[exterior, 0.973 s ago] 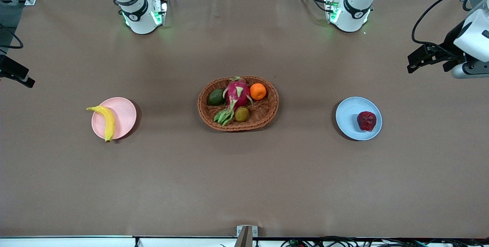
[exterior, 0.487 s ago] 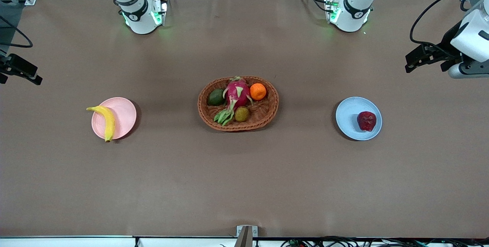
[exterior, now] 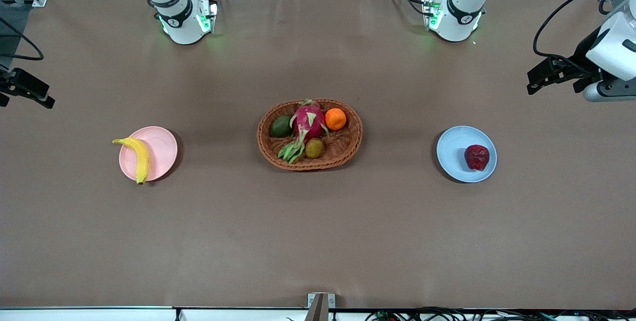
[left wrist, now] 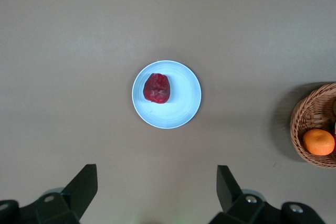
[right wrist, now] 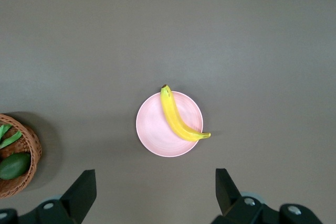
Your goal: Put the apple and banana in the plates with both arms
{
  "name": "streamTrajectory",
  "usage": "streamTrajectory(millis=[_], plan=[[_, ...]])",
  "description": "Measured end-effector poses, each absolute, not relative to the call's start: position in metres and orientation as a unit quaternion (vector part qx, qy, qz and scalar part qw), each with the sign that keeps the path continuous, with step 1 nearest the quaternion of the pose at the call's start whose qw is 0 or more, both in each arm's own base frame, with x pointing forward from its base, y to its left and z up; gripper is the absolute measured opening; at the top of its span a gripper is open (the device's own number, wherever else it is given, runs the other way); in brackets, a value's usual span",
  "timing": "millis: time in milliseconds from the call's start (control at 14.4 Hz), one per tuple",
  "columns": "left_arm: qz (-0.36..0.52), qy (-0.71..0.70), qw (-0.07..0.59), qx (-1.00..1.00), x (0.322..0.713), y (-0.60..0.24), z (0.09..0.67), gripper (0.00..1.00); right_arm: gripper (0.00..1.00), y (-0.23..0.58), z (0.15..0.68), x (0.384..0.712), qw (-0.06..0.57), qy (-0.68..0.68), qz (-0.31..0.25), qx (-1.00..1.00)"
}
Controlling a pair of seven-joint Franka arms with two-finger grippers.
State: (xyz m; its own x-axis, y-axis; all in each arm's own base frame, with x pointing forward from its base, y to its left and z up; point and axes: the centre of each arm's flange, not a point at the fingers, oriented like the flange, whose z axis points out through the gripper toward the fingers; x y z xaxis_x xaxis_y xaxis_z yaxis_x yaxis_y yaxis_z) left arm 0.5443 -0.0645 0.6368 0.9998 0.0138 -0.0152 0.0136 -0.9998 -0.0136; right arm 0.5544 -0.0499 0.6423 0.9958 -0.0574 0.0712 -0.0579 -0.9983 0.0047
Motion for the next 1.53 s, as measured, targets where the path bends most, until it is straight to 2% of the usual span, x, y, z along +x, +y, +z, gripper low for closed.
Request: streamTrajectory(millis=[487,1529], plan=[[0.007,-0.007,0.007,-1.0,0.544,-0.065,0.637,1.0,1.0,-0.05,0.638,0.52,0.0,-0.029,0.039,0.999],[0.006,-0.007,0.007,-1.0,0.544,-0.065,0.638,1.0,1.0,-0.053,0.633,0.519,0.0,-0.03,0.035,0.999]])
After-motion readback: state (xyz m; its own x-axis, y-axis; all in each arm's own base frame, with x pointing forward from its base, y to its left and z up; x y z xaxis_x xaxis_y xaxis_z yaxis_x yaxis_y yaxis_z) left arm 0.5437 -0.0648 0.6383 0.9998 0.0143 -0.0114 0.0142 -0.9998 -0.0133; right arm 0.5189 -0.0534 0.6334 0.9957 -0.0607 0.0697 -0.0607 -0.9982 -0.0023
